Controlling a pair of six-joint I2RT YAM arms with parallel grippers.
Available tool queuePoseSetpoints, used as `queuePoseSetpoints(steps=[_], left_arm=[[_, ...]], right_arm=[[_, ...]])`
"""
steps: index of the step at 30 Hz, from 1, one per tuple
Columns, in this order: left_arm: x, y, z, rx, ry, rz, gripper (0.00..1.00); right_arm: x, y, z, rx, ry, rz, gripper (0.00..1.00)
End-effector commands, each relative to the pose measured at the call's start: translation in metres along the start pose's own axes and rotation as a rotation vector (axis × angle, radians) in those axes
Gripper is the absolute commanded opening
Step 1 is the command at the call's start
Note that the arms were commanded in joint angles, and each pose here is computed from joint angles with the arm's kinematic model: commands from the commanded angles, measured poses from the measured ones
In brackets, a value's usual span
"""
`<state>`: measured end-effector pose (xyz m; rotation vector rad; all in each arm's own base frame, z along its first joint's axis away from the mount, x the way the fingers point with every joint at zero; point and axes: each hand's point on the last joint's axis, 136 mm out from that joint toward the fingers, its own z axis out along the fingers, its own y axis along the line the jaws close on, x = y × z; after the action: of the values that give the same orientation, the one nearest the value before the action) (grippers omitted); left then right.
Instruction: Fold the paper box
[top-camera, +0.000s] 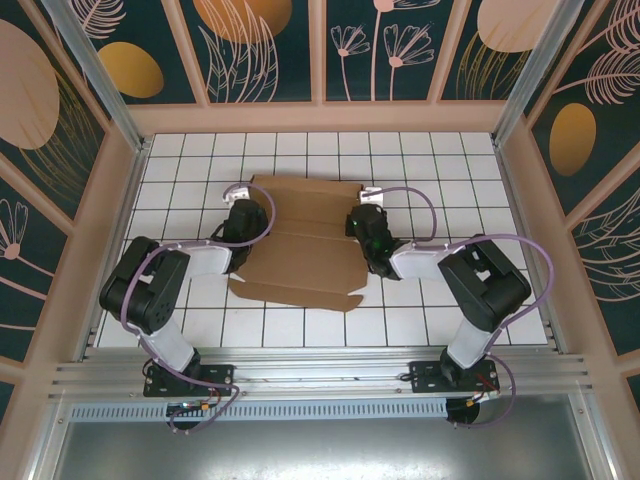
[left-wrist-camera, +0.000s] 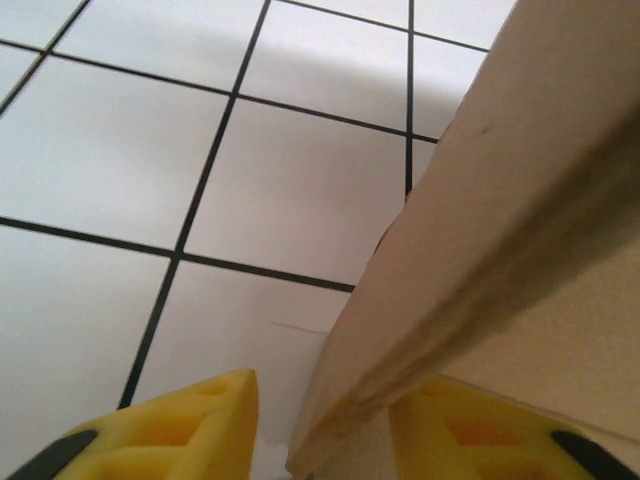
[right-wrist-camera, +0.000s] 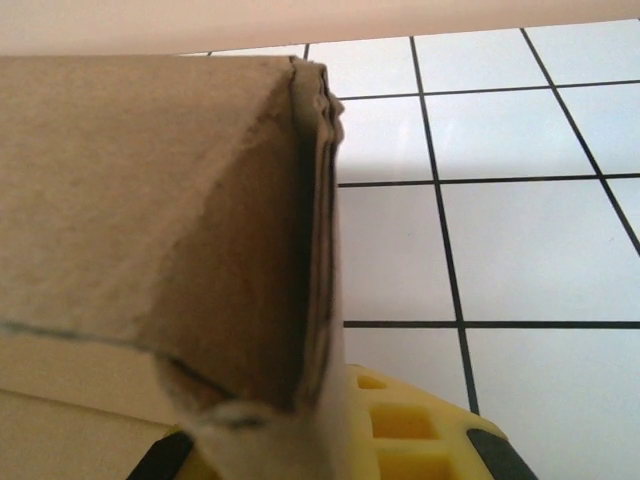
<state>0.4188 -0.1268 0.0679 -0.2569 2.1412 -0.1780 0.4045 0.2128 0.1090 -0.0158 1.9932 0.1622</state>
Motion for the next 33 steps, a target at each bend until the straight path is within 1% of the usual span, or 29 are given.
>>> queuePoseSetpoints(steps=[1,6,10,15,21,24,26,28,33], left_arm=[[0.016,0.006,-0.007,0.019,0.054,-0.017,0.46],[0.003,0.000,-0.018,0.050,0.030,-0.043,0.54],[-0.006,0.003,-0.027,0.031,0.012,-0.038,0.58],[-0.010,-0.002,-0.028,0.055,0.004,0.029,0.59],[-0.010,-0.020,-0.017,0.122,0.024,0.099,0.57],[-0.017,-0.023,-0.012,0.116,0.010,0.112,0.56],[-0.021,-0.023,-0.008,0.100,0.003,0.129,0.54],[-0.022,-0.022,-0.003,0.080,-0.001,0.143,0.49],[-0.027,-0.021,0.002,0.057,-0.017,0.163,0.26]], right_arm=[[-0.009,-0.015,0.008,0.013,-0.046,0.099,0.00],[-0.014,-0.018,0.012,0.025,-0.065,0.069,0.00],[-0.018,-0.018,0.010,0.012,-0.083,0.042,0.00],[-0.021,-0.013,0.007,-0.017,-0.094,0.008,0.00],[-0.024,-0.009,0.005,-0.036,-0.099,-0.002,0.00],[-0.025,-0.007,0.004,-0.048,-0.101,-0.003,0.00],[-0.025,-0.005,0.002,-0.052,-0.103,-0.004,0.00],[-0.028,-0.004,0.000,-0.055,-0.108,-0.004,0.00],[-0.028,0.005,-0.003,-0.067,-0.109,-0.026,0.00]])
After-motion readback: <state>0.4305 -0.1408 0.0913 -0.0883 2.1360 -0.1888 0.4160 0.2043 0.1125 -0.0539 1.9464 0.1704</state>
